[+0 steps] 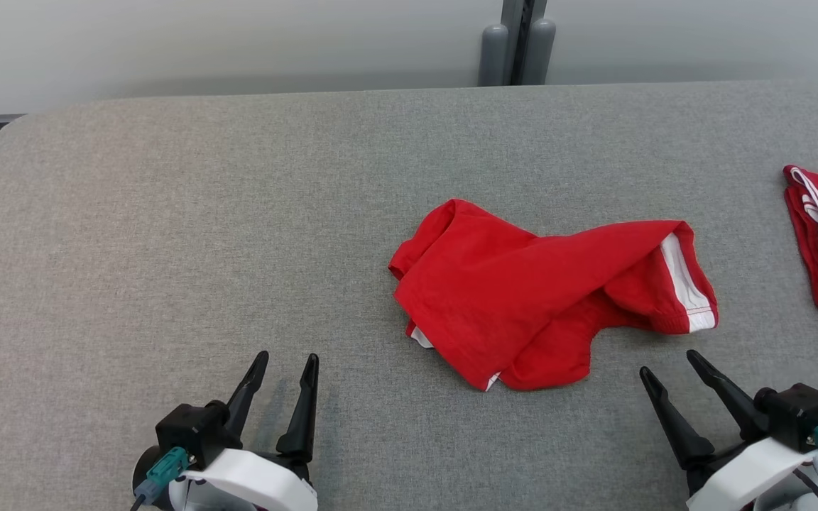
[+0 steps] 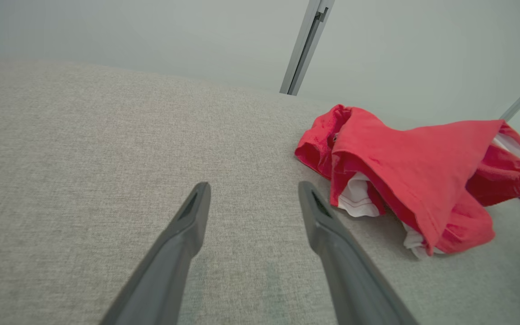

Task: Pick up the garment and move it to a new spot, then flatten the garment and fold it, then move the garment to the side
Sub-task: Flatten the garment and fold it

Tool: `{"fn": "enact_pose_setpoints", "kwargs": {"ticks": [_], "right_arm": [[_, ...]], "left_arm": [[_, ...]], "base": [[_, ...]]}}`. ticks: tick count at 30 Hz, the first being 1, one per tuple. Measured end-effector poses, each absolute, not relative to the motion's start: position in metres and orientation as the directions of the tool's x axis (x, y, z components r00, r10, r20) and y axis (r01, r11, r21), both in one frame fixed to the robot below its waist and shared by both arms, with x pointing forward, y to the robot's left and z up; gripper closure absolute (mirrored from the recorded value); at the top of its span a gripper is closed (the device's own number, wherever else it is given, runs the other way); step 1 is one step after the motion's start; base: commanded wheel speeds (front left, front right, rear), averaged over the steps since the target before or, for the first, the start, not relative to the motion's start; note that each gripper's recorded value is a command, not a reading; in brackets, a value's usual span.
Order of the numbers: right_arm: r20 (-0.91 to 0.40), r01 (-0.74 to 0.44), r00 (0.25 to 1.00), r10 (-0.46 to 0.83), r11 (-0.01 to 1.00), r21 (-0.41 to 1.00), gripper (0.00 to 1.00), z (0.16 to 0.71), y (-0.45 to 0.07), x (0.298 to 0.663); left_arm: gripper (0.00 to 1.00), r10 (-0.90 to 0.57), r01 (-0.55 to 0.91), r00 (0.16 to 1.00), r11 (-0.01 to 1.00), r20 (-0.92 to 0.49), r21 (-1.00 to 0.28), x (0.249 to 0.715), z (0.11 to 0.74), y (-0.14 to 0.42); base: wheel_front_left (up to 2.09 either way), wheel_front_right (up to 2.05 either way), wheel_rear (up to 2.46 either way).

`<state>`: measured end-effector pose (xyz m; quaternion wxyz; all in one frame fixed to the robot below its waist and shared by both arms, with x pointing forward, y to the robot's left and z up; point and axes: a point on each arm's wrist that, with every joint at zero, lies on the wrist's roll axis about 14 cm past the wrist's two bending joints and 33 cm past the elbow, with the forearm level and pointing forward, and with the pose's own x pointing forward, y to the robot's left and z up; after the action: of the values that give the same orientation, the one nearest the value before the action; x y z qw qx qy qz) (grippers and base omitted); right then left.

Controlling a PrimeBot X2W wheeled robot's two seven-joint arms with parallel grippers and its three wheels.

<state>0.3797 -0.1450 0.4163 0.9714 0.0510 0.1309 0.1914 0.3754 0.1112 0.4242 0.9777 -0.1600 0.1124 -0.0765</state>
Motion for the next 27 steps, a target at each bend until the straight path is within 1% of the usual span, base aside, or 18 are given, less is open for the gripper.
{"fn": "enact_pose_setpoints", "kwargs": {"ticks": [3,7,11,12,13,15,16,17,22,24,27], "right_arm": [[-0.213,-0.345,0.901,0.377,0.923,0.173,0.0,0.421,-0.141,0.384],[-0.183,-0.295,0.926,0.331,0.934,0.2,0.0,0.428,-0.146,0.402],[-0.181,-0.304,0.921,0.344,0.928,0.216,0.0,0.427,-0.132,0.414],[-0.178,-0.311,0.919,0.351,0.925,0.22,0.12,0.427,-0.128,0.417],[-0.177,-0.315,0.918,0.356,0.923,0.222,0.38,0.428,-0.126,0.42],[-0.172,-0.324,0.916,0.363,0.921,0.218,0.73,0.43,-0.122,0.425],[-0.168,-0.33,0.914,0.368,0.919,0.215,0.96,0.431,-0.12,0.426],[-0.162,-0.341,0.912,0.378,0.915,0.213,1.0,0.434,-0.117,0.427],[-0.116,-0.422,0.886,0.45,0.883,0.205,1.0,0.45,-0.101,0.42],[-0.11,-0.451,0.873,0.476,0.871,0.195,1.0,0.457,-0.103,0.414],[-0.135,-0.458,0.865,0.484,0.87,0.183,1.0,0.462,-0.119,0.403]], "left_arm": [[0.0,-0.179,0.107,0.963,0.939,-0.199,-0.327,0.373,0.424,0.114],[0.0,-0.179,0.106,0.963,0.939,-0.201,-0.327,0.373,0.424,0.114],[0.0,-0.176,0.102,0.963,0.94,-0.207,-0.326,0.372,0.422,0.115],[0.0,-0.174,0.099,0.963,0.94,-0.208,-0.325,0.372,0.422,0.116],[0.0,-0.172,0.097,0.963,0.94,-0.209,-0.326,0.372,0.422,0.117],[0.0,-0.168,0.092,0.963,0.941,-0.211,-0.327,0.372,0.421,0.118],[0.0,-0.167,0.092,0.963,0.94,-0.212,-0.327,0.372,0.421,0.118],[0.0,-0.167,0.091,0.963,0.941,-0.212,-0.327,0.372,0.421,0.118],[0.0,-0.17,0.095,0.963,0.939,-0.207,-0.329,0.375,0.423,0.116],[0.0,-0.176,0.1,0.963,0.937,-0.205,-0.334,0.376,0.423,0.114],[0.0,-0.188,0.112,0.961,0.935,-0.203,-0.336,0.378,0.423,0.109]], "base": [[0.0,0.0,0.0],[0.0,0.0,0.0],[0.0,0.0,0.0],[0.0,0.0,0.0],[0.0,0.0,0.0],[0.0,0.0,0.0],[0.0,0.0,0.0],[0.0,0.0,0.0],[0.0,0.0,0.0],[0.0,0.0,0.0],[0.0,0.0,0.0]]}}
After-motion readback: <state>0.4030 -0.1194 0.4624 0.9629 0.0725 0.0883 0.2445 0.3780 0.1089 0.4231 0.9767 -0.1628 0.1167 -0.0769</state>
